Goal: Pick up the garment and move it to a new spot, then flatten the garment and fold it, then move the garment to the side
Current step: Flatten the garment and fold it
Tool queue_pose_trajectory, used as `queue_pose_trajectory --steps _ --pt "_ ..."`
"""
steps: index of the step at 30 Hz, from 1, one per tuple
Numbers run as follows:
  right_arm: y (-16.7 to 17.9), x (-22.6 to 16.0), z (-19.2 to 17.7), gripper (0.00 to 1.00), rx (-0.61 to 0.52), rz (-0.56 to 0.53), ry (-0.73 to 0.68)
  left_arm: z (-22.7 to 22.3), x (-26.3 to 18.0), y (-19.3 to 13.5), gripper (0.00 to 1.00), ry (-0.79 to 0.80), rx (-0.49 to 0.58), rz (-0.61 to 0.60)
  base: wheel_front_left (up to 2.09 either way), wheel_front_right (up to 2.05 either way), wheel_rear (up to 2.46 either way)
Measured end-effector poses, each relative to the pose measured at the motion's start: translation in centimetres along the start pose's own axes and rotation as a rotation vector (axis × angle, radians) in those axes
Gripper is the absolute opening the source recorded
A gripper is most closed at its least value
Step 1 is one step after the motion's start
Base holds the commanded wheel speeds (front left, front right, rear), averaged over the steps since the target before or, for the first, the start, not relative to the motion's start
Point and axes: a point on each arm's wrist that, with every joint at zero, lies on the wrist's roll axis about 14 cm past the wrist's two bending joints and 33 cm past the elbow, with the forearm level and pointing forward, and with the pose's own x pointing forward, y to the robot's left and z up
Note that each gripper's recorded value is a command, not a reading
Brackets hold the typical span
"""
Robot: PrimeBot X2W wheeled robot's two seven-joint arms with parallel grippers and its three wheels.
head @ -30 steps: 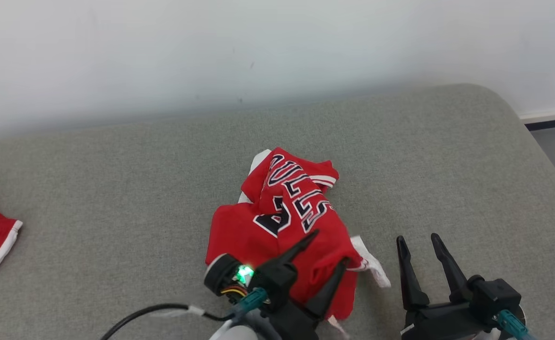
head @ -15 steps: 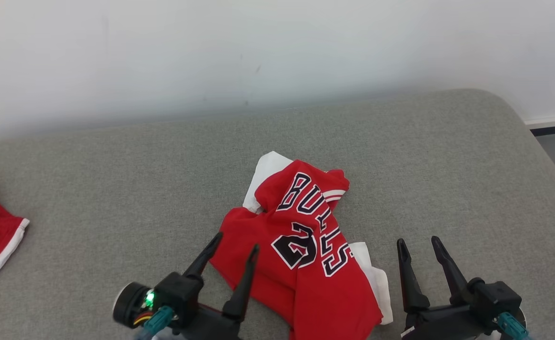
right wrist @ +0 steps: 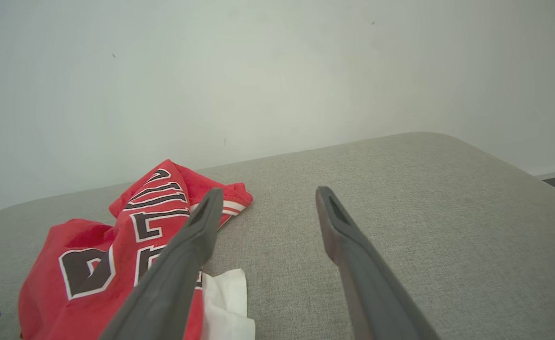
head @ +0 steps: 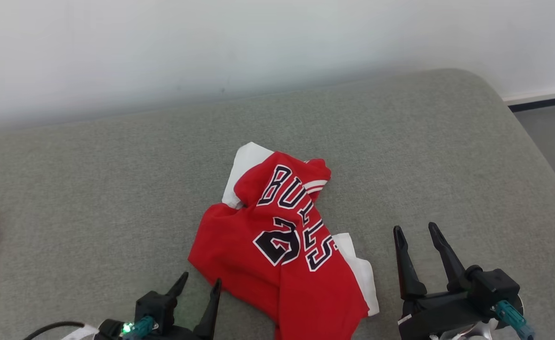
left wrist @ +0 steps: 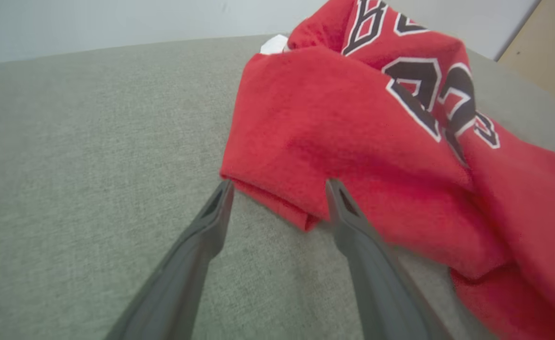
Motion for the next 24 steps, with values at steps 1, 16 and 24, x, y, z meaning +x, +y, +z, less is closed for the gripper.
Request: queue_pose_trajectory --steps 1,16,24 --pt "-0.2 0.0 0.1 1.00 -0.002 -0.005 -0.002 -0.6 0.2 -0.1 1.00 0.020 0.004 -0.004 0.00 0.00 0.00" --pt "-1.8 -0.4 0.2 1.00 -0.007 -0.055 -0.003 -3.6 2.5 -0.3 0.00 0.112 0.008 -0.037 0.00 0.00 0.00" --pt "-1.0 0.0 0.2 1.00 0.005 -0.031 -0.007 2.2 2.4 6.0 0.00 -0.039 0.074 0.111 0.00 0.00 0.00"
